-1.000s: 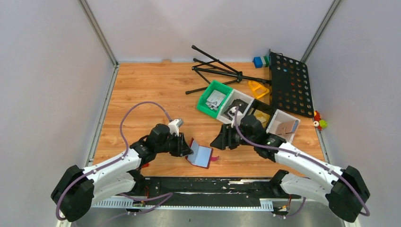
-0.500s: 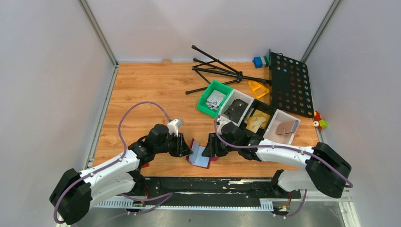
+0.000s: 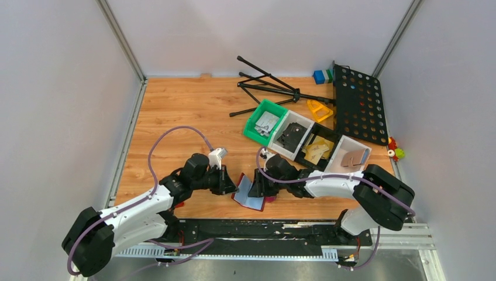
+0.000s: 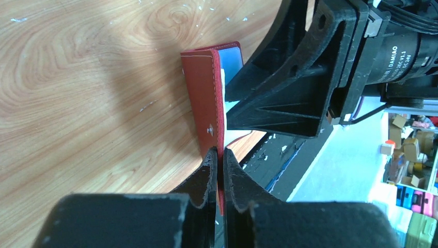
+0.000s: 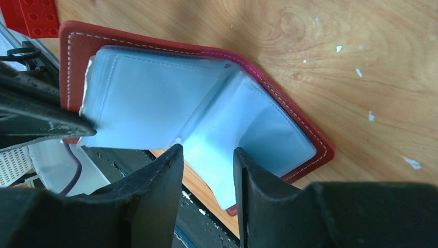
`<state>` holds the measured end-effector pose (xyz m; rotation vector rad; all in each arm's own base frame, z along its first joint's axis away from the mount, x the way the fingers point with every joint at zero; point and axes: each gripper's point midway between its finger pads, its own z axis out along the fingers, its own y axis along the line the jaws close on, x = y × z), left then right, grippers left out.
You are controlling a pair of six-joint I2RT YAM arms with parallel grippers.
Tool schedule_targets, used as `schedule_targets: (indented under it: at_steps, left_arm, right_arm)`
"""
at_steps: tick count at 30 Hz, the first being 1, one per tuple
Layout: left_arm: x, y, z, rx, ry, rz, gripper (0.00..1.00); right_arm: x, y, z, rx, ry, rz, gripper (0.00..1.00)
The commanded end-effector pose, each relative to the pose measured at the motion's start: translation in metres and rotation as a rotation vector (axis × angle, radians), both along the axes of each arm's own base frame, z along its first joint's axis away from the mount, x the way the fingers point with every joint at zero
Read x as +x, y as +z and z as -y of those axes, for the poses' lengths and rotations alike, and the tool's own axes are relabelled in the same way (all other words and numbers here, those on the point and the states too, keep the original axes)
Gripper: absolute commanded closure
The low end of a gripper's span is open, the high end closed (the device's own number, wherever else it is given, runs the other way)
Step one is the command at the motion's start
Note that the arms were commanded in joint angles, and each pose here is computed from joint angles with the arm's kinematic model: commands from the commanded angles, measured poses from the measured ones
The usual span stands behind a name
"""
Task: Take the credit cards out of the card holder
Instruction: Close the card holder at the center of the board.
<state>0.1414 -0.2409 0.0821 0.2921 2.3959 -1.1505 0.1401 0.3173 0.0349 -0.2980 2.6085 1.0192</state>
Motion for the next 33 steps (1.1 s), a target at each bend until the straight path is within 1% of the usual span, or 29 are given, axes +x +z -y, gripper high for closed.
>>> schedule_targets:
  at_steps: [1,12,15,18,25,27,29,30,33]
  left_arm:
    - [0.004,0.018,0.01,-0.071,-0.025,0.039,0.94]
    - [-0.007,0.023,0.028,-0.22,-0.071,-0.024,1.0]
    - [-0.005,0.014,0.025,-0.178,-0.059,-0.034,1.0]
    - [-0.002,0.009,0.022,-0.123,-0.042,-0.012,1.0]
    - [0.005,0.013,0.01,-0.054,0.011,0.034,1.0]
    - [0.005,0.017,0.009,-0.065,0.019,0.041,1.0]
    - [0.004,0.017,0.01,-0.07,0.019,0.034,1.0]
    - [0.003,0.016,0.011,-0.074,0.014,0.028,1.0]
    - [0.002,0.014,0.012,-0.072,0.01,0.018,1.0]
  right_arm:
    - [0.009,-0.006,-0.009,0.015,-0.02,0.023,0.61]
    - [0.001,-0.023,-0.012,0.04,-0.009,-0.015,0.64]
    - [0.002,-0.022,-0.008,0.043,-0.031,-0.01,0.66]
    - [0.006,-0.018,-0.002,0.053,-0.074,0.019,0.69]
    - [0.005,0.012,0.0,0.157,-0.075,0.086,0.69]
    - [0.003,0.02,-0.003,0.181,-0.051,0.093,0.65]
    - [-0.003,0.027,-0.009,0.213,-0.009,0.091,0.54]
    - [-0.007,0.03,-0.013,0.228,0.009,0.093,0.46]
    - [-0.009,0.034,-0.019,0.239,0.02,0.096,0.34]
